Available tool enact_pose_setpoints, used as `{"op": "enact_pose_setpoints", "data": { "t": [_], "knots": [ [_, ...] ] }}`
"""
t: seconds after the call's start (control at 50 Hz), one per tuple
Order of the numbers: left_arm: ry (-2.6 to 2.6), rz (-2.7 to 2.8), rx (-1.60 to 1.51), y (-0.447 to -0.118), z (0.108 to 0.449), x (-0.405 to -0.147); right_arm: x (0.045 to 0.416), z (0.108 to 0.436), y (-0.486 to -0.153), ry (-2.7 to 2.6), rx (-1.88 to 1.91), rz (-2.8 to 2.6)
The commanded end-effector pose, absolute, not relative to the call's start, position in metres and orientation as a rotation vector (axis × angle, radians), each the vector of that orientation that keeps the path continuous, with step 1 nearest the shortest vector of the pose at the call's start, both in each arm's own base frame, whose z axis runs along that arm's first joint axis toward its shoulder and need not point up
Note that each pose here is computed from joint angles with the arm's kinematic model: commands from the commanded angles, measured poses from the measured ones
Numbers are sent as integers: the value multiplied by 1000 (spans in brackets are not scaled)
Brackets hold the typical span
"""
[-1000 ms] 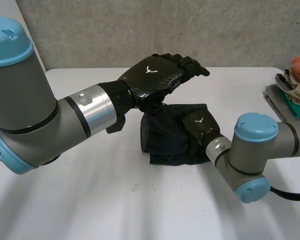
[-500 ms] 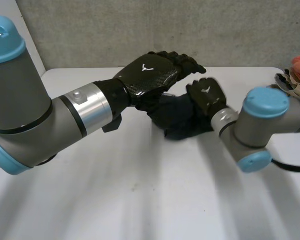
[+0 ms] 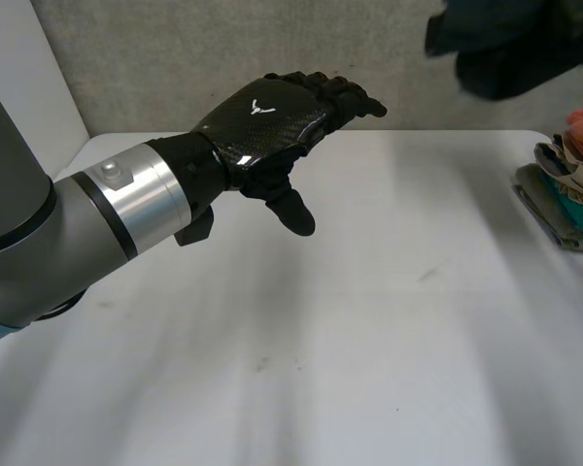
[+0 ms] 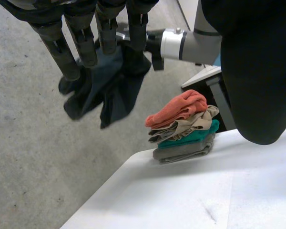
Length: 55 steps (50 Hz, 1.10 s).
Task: Fold the laundry.
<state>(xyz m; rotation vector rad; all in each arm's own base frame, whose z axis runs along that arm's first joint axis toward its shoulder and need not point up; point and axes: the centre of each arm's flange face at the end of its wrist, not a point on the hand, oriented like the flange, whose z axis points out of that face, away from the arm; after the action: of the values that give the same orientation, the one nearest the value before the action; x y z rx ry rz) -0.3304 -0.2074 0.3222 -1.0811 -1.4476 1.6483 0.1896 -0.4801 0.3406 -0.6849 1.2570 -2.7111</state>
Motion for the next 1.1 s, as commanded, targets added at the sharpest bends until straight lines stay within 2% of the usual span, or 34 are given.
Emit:
{"op": "enact_pose_setpoints", "data": {
  "t": [0.02,0.12,0.2,0.32,0.44,0.56,0.66,0.88,0.98,1.1],
  "knots": [
    [-1442,1651,-1082,-207,323,-331,112,363,-514,1089,-611,-2742],
    [-1442,1647,-1085,-205,322,-332,57,340,-535,1092,-605,-2745],
    [-1451,1631,-1088,-204,318,-332,10,307,-547,1179,-549,-2665],
    [-1471,1612,-1091,-204,310,-333,-45,235,-550,1397,-532,-2473],
    [-1469,1603,-1096,-201,307,-334,-72,192,-545,1483,-537,-2398],
    [-1429,1605,-1114,-191,307,-339,-74,161,-539,1548,-536,-2307],
    [-1387,1609,-1129,-183,310,-345,-72,161,-534,1549,-520,-2315],
    [-1365,1625,-1127,-178,318,-343,-67,223,-512,1509,-502,-2398],
    [-1365,1621,-1127,-177,317,-343,-94,242,-487,1599,-403,-2408],
    [-1363,1621,-1124,-177,318,-343,-132,247,-453,1757,-240,-2398]
  ]
}}
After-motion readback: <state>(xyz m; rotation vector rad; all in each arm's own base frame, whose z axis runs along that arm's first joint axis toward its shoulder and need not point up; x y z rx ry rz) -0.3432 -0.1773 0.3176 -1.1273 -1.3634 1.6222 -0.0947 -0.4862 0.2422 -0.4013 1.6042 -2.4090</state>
